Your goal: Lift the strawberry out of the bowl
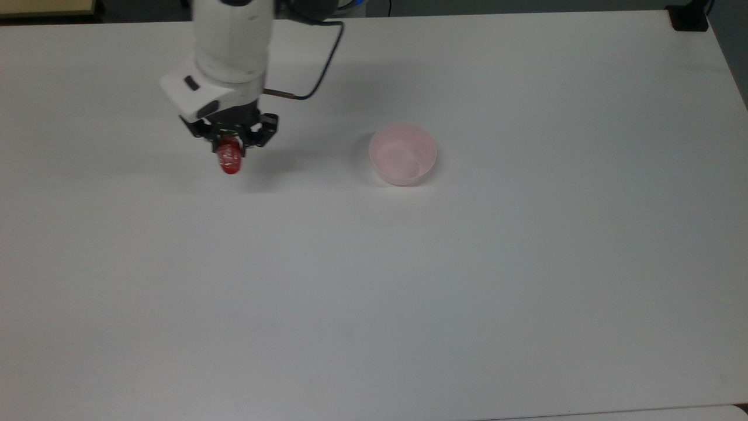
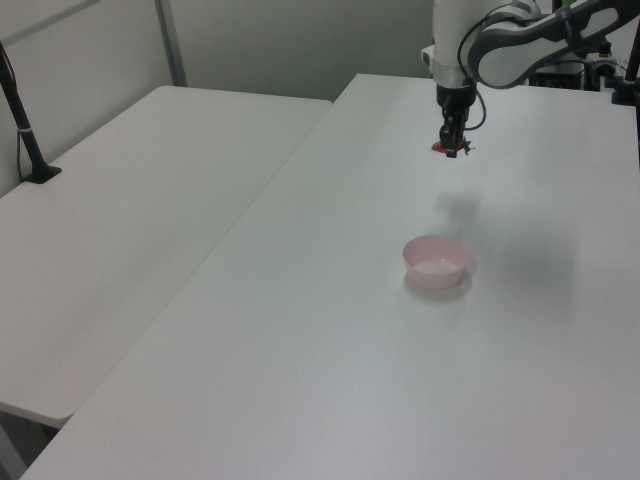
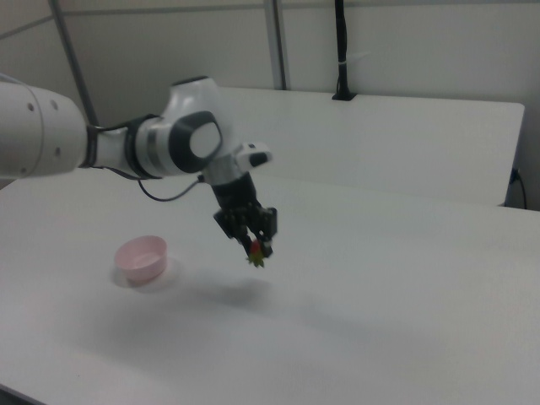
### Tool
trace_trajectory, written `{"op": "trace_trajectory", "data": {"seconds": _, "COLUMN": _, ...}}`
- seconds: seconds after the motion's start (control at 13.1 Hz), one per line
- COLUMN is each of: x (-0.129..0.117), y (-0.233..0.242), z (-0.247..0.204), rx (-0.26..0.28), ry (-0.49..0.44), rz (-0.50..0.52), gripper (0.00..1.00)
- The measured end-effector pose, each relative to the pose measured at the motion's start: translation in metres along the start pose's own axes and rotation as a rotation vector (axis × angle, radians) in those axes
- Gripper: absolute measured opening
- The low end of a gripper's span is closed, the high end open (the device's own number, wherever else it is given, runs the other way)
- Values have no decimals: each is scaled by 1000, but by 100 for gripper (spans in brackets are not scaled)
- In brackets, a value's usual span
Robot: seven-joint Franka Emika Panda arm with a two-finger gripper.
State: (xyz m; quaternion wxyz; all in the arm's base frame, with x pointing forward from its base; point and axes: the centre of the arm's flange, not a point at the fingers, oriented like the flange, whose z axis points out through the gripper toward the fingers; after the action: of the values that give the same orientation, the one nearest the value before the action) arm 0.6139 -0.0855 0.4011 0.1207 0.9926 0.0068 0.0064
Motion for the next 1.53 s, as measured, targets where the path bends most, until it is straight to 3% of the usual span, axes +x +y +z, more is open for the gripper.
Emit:
{"op": "trace_trajectory", "data": {"seconds": 0.23, "x": -4, "y": 28, "z": 47, "rx": 17, "ry": -69, "rz": -28, "gripper": 44}}
{"op": "trace_trajectory", "data": {"seconds": 0.31, "x": -3, "y": 27, "z": 61, "rx": 19, "ry": -85, "rz": -33, "gripper": 51}}
{"op": "trace_trajectory", "data": {"seconds": 0.54, "x": 4, "y": 29, "z": 55, "rx": 18, "ry": -66, "rz": -22, "gripper": 93}}
{"op": "trace_trajectory", "data": {"seconds": 0.61, "x": 7, "y": 32, "z": 46, "rx": 13, "ry": -55, "rz": -12, "gripper": 99}}
{"op": "trace_trajectory", "data": {"seconds": 0.84, "x": 9, "y": 37, "z": 1, "rx": 28, "ry": -53, "rz": 51, "gripper": 100}}
{"op": "trace_trajectory", "data": {"seconds": 1.15, "x": -10, "y": 14, "z": -108, "rx": 72, "ry": -75, "rz": 149, "gripper": 100}}
{"op": "trace_trajectory", "data": {"seconds": 1.38, "x": -23, "y": -10, "z": -160, "rx": 69, "ry": -19, "rz": 209, "gripper": 100}}
{"op": "trace_trajectory", "data": {"seconds": 1.53, "x": -29, "y": -28, "z": -183, "rx": 96, "ry": 14, "rz": 220, "gripper": 100}}
